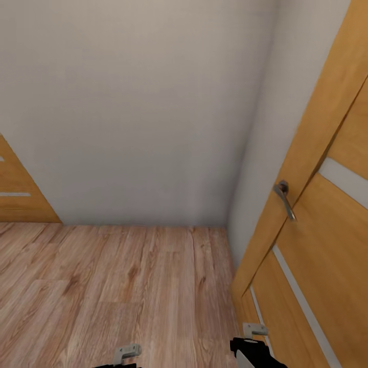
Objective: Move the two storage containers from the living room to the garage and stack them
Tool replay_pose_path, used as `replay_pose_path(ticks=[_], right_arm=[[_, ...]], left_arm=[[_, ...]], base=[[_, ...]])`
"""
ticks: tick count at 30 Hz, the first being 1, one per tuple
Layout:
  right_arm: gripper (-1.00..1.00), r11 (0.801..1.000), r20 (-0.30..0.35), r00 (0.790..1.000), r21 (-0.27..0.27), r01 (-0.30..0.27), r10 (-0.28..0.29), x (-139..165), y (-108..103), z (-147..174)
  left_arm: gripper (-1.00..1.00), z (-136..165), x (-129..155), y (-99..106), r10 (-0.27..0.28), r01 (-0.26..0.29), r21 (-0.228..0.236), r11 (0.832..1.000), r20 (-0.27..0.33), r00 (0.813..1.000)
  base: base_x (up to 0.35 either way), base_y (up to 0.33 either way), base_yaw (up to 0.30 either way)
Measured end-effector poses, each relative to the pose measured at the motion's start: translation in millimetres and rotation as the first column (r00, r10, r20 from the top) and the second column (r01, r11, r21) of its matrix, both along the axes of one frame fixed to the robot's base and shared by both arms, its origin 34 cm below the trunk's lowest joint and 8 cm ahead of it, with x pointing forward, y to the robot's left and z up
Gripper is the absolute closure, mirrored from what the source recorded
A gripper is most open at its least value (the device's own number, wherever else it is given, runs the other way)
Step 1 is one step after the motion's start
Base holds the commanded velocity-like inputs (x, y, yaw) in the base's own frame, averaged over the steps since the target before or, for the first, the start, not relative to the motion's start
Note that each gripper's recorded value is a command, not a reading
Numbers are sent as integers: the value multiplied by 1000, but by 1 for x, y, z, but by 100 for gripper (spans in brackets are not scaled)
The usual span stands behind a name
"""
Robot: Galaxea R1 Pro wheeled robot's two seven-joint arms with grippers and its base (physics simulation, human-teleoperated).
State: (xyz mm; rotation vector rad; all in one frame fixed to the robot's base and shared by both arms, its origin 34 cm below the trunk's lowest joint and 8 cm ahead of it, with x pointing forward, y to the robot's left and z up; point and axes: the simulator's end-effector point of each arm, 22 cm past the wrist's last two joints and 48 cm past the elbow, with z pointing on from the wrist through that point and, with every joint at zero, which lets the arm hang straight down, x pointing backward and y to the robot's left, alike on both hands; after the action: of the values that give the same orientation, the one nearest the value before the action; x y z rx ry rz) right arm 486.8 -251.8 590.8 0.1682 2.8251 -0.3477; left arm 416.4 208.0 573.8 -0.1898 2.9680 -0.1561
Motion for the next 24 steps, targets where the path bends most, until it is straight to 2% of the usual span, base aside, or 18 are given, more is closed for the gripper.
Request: replay_pose_path(ticks=[24], right_arm=[[-100, 1000, 1, 1000, -1, -1, 1, 0, 0, 0]], left_arm=[[-100, 0, 0, 0, 0, 0, 0, 1000, 0, 1000]], base=[[317, 0, 0]])
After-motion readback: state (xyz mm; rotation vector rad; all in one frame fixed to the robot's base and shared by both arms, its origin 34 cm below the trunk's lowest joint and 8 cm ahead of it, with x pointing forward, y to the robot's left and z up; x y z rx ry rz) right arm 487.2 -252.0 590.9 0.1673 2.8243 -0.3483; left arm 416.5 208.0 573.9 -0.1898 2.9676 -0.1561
